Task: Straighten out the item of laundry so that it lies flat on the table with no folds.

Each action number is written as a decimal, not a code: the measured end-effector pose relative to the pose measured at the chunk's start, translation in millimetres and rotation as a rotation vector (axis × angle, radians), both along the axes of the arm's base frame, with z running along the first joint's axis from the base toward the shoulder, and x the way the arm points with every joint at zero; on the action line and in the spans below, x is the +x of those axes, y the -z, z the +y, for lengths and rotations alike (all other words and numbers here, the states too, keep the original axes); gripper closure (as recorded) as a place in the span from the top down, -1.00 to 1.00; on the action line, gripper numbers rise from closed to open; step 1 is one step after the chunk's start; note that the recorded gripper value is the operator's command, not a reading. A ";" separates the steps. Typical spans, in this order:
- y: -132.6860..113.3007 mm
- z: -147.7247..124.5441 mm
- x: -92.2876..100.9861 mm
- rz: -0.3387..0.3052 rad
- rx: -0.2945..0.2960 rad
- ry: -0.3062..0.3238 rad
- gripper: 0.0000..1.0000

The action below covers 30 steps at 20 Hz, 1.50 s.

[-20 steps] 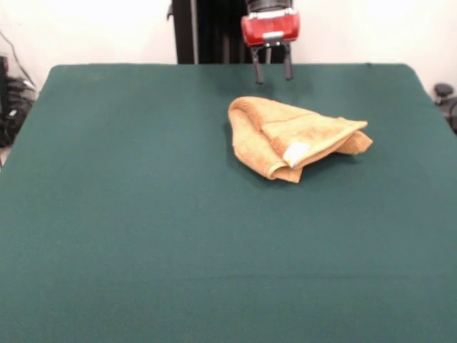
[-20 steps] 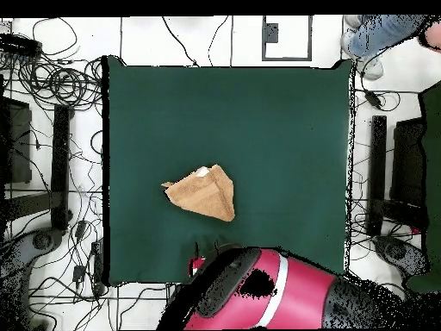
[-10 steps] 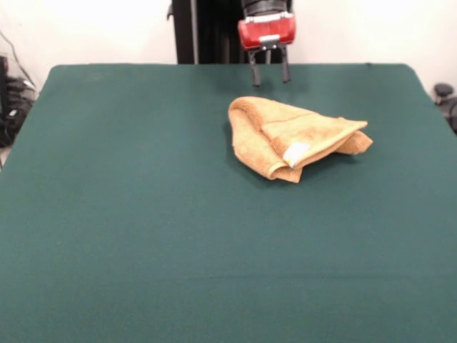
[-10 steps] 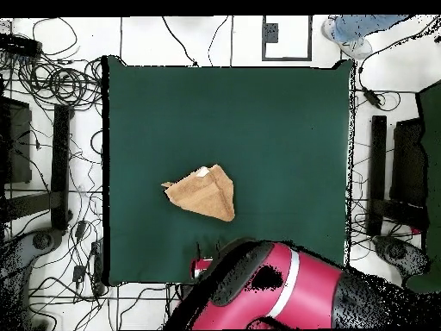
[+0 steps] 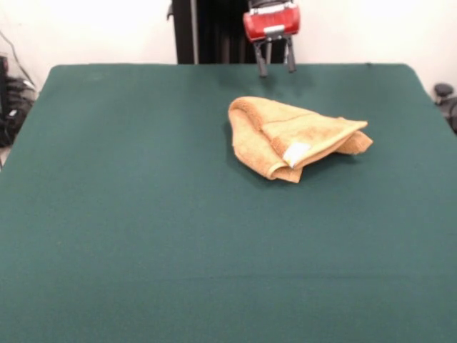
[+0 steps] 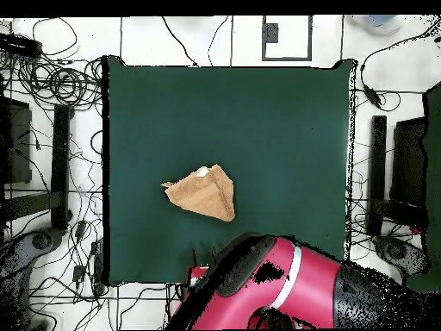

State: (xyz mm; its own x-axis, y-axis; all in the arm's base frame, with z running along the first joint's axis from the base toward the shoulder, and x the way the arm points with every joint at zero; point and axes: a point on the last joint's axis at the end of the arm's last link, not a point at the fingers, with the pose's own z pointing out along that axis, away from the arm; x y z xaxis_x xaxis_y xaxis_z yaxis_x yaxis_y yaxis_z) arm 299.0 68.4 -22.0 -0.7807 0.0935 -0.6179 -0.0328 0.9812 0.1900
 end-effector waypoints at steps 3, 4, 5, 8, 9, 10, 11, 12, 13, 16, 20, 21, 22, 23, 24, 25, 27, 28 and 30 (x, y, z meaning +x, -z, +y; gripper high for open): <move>-3.3 -2.2 0.3 -0.008 0.005 0.005 1.00; -4.4 -3.2 0.6 -0.011 0.007 0.008 1.00; -5.5 -4.0 1.3 -0.013 0.007 0.009 1.00; -10.8 -5.5 4.8 -0.021 0.004 0.005 1.00; -15.4 -6.8 7.5 -0.017 0.000 -0.007 1.00; -16.9 -7.4 8.4 -0.012 -0.002 -0.014 1.00; -18.2 -7.8 9.3 -0.007 -0.004 -0.022 1.00; -19.6 -8.6 10.2 0.004 -0.007 -0.034 1.00; -19.9 -8.9 10.5 0.008 -0.008 -0.038 1.00; -21.2 -11.4 11.8 0.042 -0.021 -0.057 1.00; -21.4 -13.4 11.7 0.078 -0.032 -0.067 1.00; -20.6 -14.8 10.2 0.094 -0.034 -0.065 1.00; -19.7 -15.8 8.9 0.106 -0.035 -0.062 1.00; -19.2 -16.6 8.3 0.114 -0.035 -0.059 1.00; -18.5 -17.8 7.4 0.124 -0.037 -0.055 1.00; -18.0 -18.4 6.9 0.130 -0.040 -0.053 1.00; -17.1 -19.2 6.9 0.137 -0.049 -0.046 1.00; -16.5 -19.6 7.0 0.141 -0.056 -0.042 1.00; -15.9 -19.7 6.7 0.145 -0.065 -0.040 1.00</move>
